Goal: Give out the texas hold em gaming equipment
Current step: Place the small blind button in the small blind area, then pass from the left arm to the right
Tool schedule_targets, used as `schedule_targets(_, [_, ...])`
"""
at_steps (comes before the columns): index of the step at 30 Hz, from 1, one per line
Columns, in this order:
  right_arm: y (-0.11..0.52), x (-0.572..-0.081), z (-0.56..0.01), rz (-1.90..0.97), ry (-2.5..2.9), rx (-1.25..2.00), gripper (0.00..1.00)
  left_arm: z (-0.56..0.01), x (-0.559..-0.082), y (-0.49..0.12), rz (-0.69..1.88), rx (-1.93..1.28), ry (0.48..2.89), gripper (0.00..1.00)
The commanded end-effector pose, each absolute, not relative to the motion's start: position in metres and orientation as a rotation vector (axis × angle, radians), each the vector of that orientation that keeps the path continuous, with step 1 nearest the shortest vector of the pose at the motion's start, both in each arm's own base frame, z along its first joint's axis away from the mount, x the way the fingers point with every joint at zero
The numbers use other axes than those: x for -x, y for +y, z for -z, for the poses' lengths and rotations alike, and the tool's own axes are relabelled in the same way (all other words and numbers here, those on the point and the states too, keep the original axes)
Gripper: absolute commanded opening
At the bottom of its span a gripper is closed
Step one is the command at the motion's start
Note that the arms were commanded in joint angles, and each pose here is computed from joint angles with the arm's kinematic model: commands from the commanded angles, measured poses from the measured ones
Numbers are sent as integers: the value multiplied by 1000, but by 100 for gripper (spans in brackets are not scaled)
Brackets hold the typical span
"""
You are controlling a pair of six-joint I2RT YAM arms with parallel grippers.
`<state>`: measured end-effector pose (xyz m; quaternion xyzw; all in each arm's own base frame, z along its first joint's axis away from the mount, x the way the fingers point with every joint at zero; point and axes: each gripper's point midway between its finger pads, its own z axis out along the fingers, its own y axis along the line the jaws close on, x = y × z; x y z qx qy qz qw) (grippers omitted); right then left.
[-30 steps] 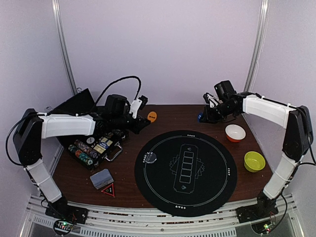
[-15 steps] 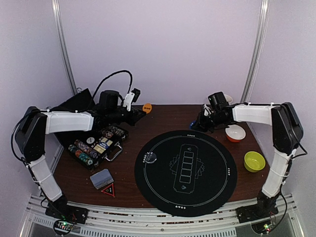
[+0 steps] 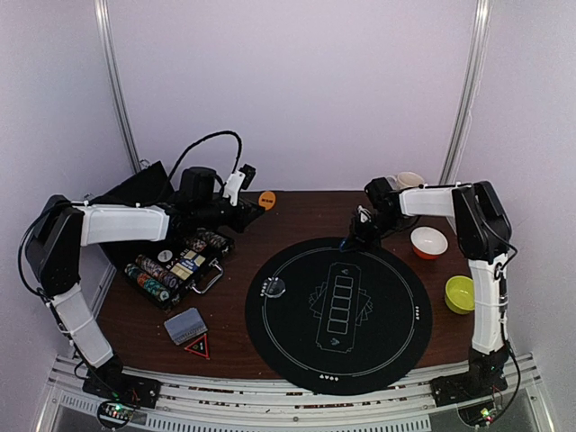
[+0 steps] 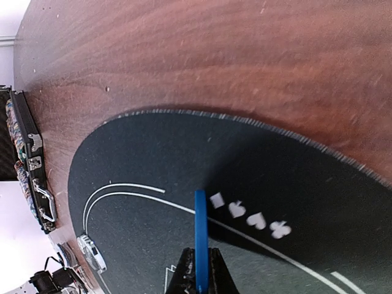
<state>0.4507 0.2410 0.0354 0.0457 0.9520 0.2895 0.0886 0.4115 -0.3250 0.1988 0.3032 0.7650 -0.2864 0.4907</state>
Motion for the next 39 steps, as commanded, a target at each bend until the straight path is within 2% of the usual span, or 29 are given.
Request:
schedule_targets(1, [220, -442, -17, -806, 2940, -146, 0, -216, -409, -323, 670, -750, 1808, 0])
schedule_targets(7, [218, -444, -5, -835, 2968, -147, 1, -220, -411, -321, 652, -748, 1808, 0])
schedule_targets(11, [213, -441, -1, -795, 3007, -144, 21, -222, -410, -319, 647, -746, 1811, 0])
schedule_targets(15, [198, -449, -23, -608, 2958, -149, 35, -220, -408, -319, 651, -751, 1819, 0])
schedule_targets(19, [165, -447, -43, -303, 2948, -133, 59, -224, -406, -321, 666, -759, 1809, 0])
schedule_targets(20, [160, -447, -53, -238, 2931, -113, 69, -226, -406, -321, 668, -760, 1804, 0])
schedule_targets(22, [164, -448, -78, -164, 2892, -16, 95, -233, -404, -322, 676, -772, 1779, 0])
schedule_targets(23, [172, -450, -94, -150, 2861, 53, 99, -238, -402, -324, 686, -783, 1761, 0])
schedule_targets(26, [224, -444, -150, -190, 2716, 418, 100, -260, -386, -332, 753, -839, 1653, 0])
schedule_targets(30, [329, -393, -239, -556, 2324, 907, 100, -302, -342, -343, 917, -950, 1432, 0])
schedule_targets(36, [388, -332, -351, -1045, 1808, 982, 99, -349, -286, -343, 1176, -1004, 1174, 0])
schedule_targets(39, [392, -311, -389, -1210, 1595, 951, 94, -360, -264, -339, 1280, -1027, 1096, 0])
